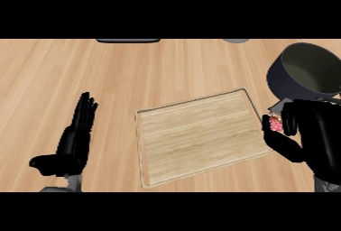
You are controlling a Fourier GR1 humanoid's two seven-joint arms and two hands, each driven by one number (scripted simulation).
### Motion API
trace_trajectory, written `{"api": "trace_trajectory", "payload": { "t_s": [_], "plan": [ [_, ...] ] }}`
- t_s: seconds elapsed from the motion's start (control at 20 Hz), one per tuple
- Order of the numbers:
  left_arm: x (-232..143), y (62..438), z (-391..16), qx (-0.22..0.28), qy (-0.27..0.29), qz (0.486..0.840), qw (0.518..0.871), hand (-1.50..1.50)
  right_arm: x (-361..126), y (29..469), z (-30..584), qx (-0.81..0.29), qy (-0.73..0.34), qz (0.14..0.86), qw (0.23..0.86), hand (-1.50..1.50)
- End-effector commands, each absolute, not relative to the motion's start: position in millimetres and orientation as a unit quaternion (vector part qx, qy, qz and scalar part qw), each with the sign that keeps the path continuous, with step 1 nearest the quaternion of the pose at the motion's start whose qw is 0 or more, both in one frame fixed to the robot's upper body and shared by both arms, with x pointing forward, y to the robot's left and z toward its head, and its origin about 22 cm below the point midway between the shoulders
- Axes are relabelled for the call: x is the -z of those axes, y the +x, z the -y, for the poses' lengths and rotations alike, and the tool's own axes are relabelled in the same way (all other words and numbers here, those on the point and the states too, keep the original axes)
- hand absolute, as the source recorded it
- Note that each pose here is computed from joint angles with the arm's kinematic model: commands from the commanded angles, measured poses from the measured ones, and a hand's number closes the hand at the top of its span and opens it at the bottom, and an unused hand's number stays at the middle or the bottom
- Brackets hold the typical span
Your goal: Pick the cupcake from the tray and place it in the pot
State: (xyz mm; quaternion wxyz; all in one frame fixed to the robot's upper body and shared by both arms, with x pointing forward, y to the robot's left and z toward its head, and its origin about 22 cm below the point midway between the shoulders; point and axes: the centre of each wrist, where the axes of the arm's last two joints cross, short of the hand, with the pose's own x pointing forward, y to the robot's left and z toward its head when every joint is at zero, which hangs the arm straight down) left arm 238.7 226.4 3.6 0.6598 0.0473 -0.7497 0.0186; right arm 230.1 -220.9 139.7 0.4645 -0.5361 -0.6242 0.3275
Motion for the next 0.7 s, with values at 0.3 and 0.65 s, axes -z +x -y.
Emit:
{"api": "trace_trajectory", "payload": {
  "t_s": [0.3, 0.65],
  "plan": [
    [4.5, 238.8, -216.6, -0.010, 0.051, 0.753, 0.655, 0.00, -118.5, 265.5, 323.3, -0.298, -0.558, 0.597, 0.493, 1.50],
    [-12.8, 236.0, -218.7, -0.011, 0.046, 0.756, 0.653, 0.00, -111.3, 303.2, 398.1, -0.295, -0.548, 0.586, 0.519, 1.50]
  ]
}}
